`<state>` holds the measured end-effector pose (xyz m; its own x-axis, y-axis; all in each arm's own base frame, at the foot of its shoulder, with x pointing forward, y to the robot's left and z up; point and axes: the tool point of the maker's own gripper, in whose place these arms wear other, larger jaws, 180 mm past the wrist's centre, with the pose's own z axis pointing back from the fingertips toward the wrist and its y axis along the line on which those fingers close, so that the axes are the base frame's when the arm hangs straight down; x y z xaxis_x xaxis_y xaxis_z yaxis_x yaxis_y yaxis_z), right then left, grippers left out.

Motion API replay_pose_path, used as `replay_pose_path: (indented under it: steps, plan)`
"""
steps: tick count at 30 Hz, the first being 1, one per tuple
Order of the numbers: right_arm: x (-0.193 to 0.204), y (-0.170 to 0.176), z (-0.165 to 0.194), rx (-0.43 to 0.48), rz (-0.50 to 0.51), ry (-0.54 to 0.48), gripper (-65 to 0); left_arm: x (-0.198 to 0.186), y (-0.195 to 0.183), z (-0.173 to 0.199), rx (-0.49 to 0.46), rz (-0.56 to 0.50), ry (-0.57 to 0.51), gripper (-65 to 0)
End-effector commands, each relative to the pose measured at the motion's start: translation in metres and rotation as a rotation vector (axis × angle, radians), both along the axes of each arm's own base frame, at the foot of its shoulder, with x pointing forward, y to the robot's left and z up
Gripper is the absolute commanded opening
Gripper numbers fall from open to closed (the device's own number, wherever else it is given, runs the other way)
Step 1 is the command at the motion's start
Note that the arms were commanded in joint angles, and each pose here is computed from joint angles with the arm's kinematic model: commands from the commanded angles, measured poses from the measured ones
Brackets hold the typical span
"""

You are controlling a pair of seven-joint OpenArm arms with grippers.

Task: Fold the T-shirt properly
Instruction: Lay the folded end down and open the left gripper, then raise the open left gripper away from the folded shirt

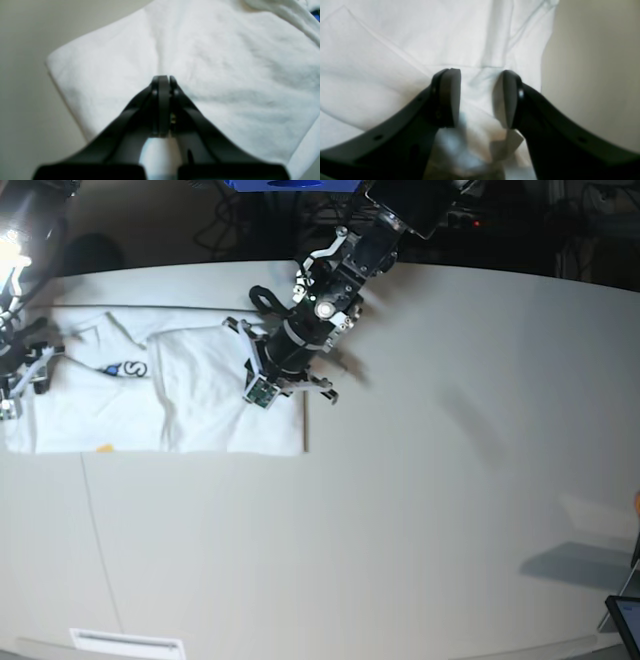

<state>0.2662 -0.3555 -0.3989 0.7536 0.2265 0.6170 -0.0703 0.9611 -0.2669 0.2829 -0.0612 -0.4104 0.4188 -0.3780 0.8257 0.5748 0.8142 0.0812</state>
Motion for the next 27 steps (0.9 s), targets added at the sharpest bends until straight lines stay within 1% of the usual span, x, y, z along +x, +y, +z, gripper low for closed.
replay_pose_path:
  steps: [1, 2, 4, 5, 8, 9, 13, 15, 17, 21, 24, 27]
  plan:
    - [0.014, -0.008, 0.024, -0.034, 0.007, -0.057, -37.4, -0.005, 0.018, -0.012, 0.058, 0.036, 0.049, -65.0]
    - [0.015, -0.007, 0.028, -0.029, 0.019, -0.049, -37.4, -0.002, 0.025, -0.009, 0.054, 0.058, 0.046, -65.0]
    - [0.017, 0.000, 0.036, 0.024, 0.058, -0.057, -37.3, -0.004, 0.041, -0.012, 0.050, 0.112, 0.059, -65.0]
    - [0.016, -0.006, 0.041, 0.039, 0.040, -0.060, -37.3, -0.004, 0.047, -0.011, 0.046, 0.134, 0.058, -65.0]
    - [0.012, -0.031, 0.053, 0.035, -0.063, -0.045, -36.6, -0.005, 0.062, -0.008, 0.039, 0.182, 0.057, -65.0]
    - [0.010, -0.036, 0.053, 0.036, -0.086, -0.029, -34.8, -0.005, 0.066, -0.008, 0.040, 0.191, 0.057, -65.0]
    - [-0.001, -0.056, 0.060, 0.011, -0.146, 0.035, -19.3, -0.008, 0.072, -0.004, 0.042, 0.197, 0.048, -65.0]
    - [0.000, -0.059, 0.062, 0.015, -0.159, 0.053, -13.3, -0.005, 0.072, 0.002, 0.033, 0.201, 0.032, -65.0]
    - [-0.003, -0.058, 0.062, 0.058, -0.176, 0.053, -10.9, -0.001, 0.071, 0.012, 0.021, 0.202, 0.011, -65.0]
    - [-0.003, -0.058, 0.074, 0.145, -0.172, 0.024, -10.6, 0.006, 0.070, 0.031, -0.004, 0.207, -0.035, -65.0]
    - [0.007, -0.051, 0.082, 0.232, -0.140, -0.030, -10.7, 0.012, 0.069, 0.047, -0.022, 0.209, -0.075, -65.0]
    - [0.012, -0.044, 0.085, 0.348, -0.114, -0.068, -10.7, 0.016, 0.075, 0.057, -0.020, 0.216, -0.099, -65.0]
